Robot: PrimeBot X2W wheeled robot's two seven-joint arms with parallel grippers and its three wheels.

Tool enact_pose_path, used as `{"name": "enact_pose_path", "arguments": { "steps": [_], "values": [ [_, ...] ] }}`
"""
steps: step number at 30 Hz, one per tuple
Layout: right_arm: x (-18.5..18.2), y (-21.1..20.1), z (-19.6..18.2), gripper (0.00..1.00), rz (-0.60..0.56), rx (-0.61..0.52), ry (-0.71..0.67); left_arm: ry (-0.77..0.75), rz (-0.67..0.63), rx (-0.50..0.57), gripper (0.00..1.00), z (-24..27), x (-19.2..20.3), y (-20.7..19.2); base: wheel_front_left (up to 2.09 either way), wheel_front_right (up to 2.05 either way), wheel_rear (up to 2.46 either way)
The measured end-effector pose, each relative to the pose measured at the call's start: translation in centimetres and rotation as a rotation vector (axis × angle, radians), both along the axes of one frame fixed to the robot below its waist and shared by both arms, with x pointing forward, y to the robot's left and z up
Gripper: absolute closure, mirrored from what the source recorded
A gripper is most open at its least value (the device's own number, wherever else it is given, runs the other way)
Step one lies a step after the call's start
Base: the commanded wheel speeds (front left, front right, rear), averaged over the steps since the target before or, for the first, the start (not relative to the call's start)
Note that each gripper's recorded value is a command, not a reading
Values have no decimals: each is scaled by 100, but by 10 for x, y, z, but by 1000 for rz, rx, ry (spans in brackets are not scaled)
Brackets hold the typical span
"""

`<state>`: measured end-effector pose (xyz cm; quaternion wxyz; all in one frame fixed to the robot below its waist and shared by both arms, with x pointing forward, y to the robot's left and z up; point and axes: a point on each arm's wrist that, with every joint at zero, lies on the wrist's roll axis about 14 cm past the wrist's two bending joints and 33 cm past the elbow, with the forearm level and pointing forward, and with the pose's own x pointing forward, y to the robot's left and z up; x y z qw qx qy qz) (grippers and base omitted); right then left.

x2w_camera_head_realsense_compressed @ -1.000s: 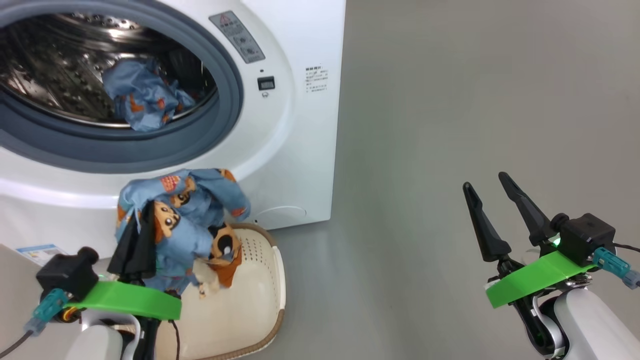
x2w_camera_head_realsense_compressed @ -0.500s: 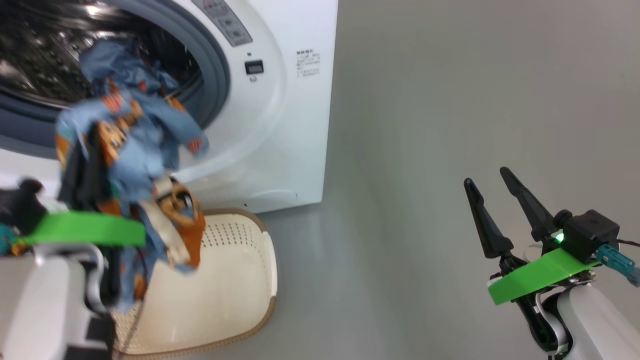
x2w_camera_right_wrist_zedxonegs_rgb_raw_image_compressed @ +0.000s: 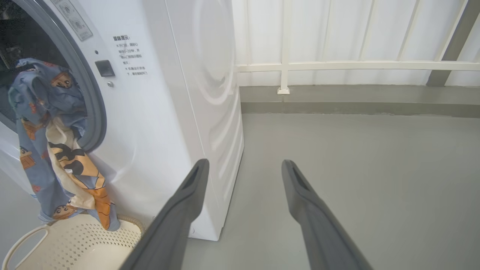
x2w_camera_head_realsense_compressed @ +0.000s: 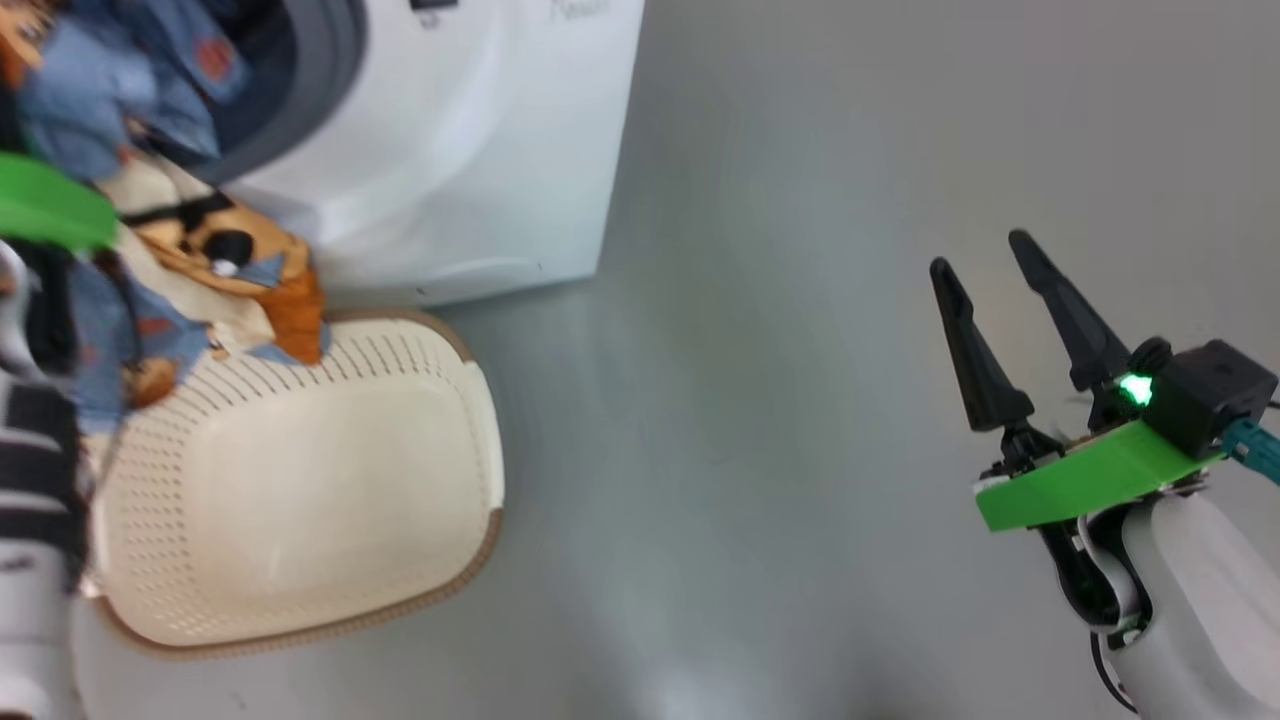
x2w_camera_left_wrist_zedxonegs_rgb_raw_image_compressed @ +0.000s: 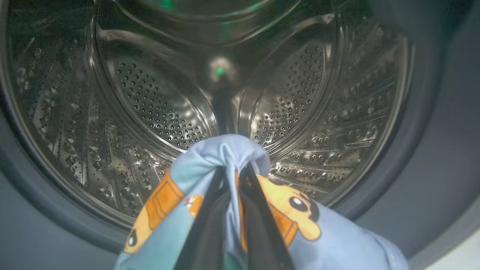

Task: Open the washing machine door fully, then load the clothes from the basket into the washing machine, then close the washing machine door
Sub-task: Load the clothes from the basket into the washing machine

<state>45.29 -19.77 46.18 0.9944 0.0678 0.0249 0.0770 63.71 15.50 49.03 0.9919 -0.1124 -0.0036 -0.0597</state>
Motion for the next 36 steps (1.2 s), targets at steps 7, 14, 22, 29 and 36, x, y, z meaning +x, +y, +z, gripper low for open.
{"name": "enact_pose_path", "arguments": {
  "steps": [7, 14, 22, 29, 36],
  "values": [
    [15, -7, -37, 0, -29, -5, 73, 54, 4, 36, 100, -39, 58, 1, 0, 0, 0],
    [15, -17, -71, 0, -77, -7, 152, -9, 25, 67, 100, -42, 112, 10, 0, 0, 0],
    [9, -33, -81, 0, -126, -34, 184, -64, 17, 27, 0, -45, 130, -12, 0, 0, 0],
    [11, -29, -74, 0, -119, -25, 167, 116, -6, 41, 0, -84, 117, -18, 0, 0, 0],
    [14, -23, -58, 0, -106, -11, 126, 149, -24, 56, 0, -83, 98, -18, 0, 0, 0]
  ]
}}
